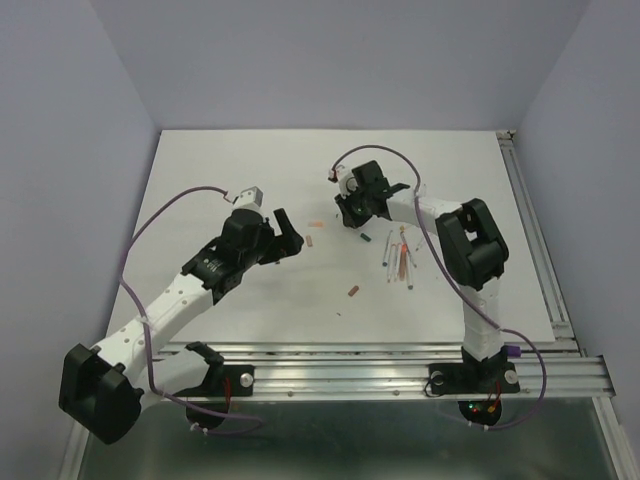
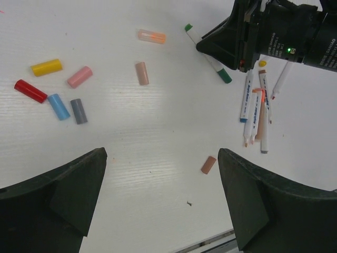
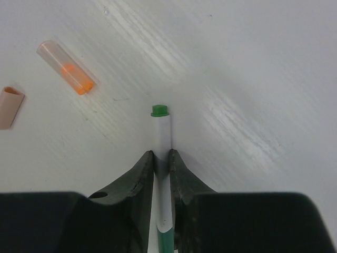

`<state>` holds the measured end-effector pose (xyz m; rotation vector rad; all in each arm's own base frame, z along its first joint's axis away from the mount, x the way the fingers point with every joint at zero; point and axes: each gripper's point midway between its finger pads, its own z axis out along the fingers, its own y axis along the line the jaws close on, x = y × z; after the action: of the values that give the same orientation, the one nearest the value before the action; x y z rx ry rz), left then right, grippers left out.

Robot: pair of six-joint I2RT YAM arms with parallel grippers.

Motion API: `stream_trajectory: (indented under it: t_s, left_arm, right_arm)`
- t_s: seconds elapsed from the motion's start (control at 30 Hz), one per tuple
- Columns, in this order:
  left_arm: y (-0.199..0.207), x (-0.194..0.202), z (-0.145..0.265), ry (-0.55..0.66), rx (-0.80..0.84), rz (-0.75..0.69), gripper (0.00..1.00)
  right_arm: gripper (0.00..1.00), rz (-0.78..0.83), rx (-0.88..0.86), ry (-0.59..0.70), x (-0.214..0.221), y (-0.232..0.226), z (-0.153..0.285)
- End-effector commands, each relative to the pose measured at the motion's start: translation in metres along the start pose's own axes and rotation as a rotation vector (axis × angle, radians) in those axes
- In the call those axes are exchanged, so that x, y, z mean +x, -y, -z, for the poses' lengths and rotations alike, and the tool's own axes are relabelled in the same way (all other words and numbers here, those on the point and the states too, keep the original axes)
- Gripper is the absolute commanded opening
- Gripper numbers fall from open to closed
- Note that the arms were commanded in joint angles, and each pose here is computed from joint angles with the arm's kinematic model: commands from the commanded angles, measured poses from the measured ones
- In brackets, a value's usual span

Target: Open the pen caps

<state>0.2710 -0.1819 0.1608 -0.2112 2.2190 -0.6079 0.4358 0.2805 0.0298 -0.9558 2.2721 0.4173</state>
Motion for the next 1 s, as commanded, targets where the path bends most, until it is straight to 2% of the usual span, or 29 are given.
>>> stream_trajectory:
  t_s: [0.0, 0.1, 0.13, 0.17, 0.23, 0.3, 0.33, 0.37, 0.4, 0.43, 0.47, 0.5, 0.53, 0.57, 0.6, 0.67, 0.97]
  left_arm:
    - [0.006, -0.002, 0.009, 0.017, 0.045, 0.011, 0.99]
    - [0.010, 0.000, 0.012, 0.011, 0.074, 0.011, 0.99]
    - [0.021, 0.004, 0.015, -0.018, 0.137, 0.007, 0.99]
    - [0.025, 0.008, 0.016, -0.026, 0.166, 0.003, 0.99]
    - [0.044, 0.011, 0.022, -0.040, 0.271, -0.010, 0.99]
    - [0.055, 0.017, 0.026, -0.052, 0.336, -0.013, 0.99]
    - [0.070, 0.019, 0.031, -0.054, 0.404, -0.021, 0.99]
    - [0.075, 0.022, 0.032, -0.057, 0.425, -0.021, 0.99]
    - [0.083, 0.025, 0.034, -0.059, 0.451, -0.028, 0.99]
    - [0.098, 0.028, 0.039, -0.053, 0.502, -0.042, 0.99]
    - [0.106, 0.032, 0.039, -0.062, 0.521, -0.047, 0.99]
    - [0.113, 0.035, 0.041, -0.067, 0.543, -0.058, 0.99]
    - [0.119, 0.038, 0.042, -0.074, 0.559, -0.067, 0.99]
    - [0.128, 0.043, 0.042, -0.085, 0.566, -0.085, 0.99]
    - [0.131, 0.046, 0.041, -0.093, 0.566, -0.090, 0.99]
    - [0.134, 0.053, 0.035, -0.102, 0.554, -0.097, 0.99]
    - [0.137, 0.063, 0.017, -0.125, 0.529, -0.129, 0.98]
  right_arm:
    - [0.01, -0.073, -0.027, 0.116, -0.028, -0.015, 0.026]
    - [0.01, -0.148, 0.024, 0.249, -0.057, -0.014, 0.059]
    - [0.01, -0.159, 0.030, 0.290, -0.064, -0.015, 0.069]
    - [0.01, -0.241, 0.053, 0.421, -0.096, -0.013, 0.099]
    - [0.01, -0.330, 0.060, 0.477, -0.089, -0.016, 0.113]
    - [0.01, -0.477, 0.066, 0.625, -0.108, -0.018, 0.151]
    - [0.01, -0.545, 0.074, 0.614, -0.091, -0.020, 0.152]
    - [0.01, -0.696, 0.061, 0.639, -0.088, -0.022, 0.159]
    - [0.01, -0.759, 0.083, 0.707, -0.091, -0.019, 0.182]
    - [0.01, -0.831, 0.099, 0.676, -0.061, -0.029, 0.171]
    - [0.01, -0.940, 0.080, 0.745, -0.064, -0.036, 0.180]
    - [0.01, -0.997, 0.167, 0.799, -0.054, -0.029, 0.187]
    - [0.01, -1.018, 0.155, 0.832, -0.055, -0.049, 0.198]
    - [0.01, -1.115, 0.189, 0.813, -0.038, -0.053, 0.195]
    - [0.01, -1.172, 0.270, 0.860, -0.031, -0.046, 0.203]
    - [0.01, -1.286, 0.245, 0.877, -0.026, -0.065, 0.211]
    - [0.01, -1.338, 0.276, 0.851, -0.021, -0.096, 0.208]
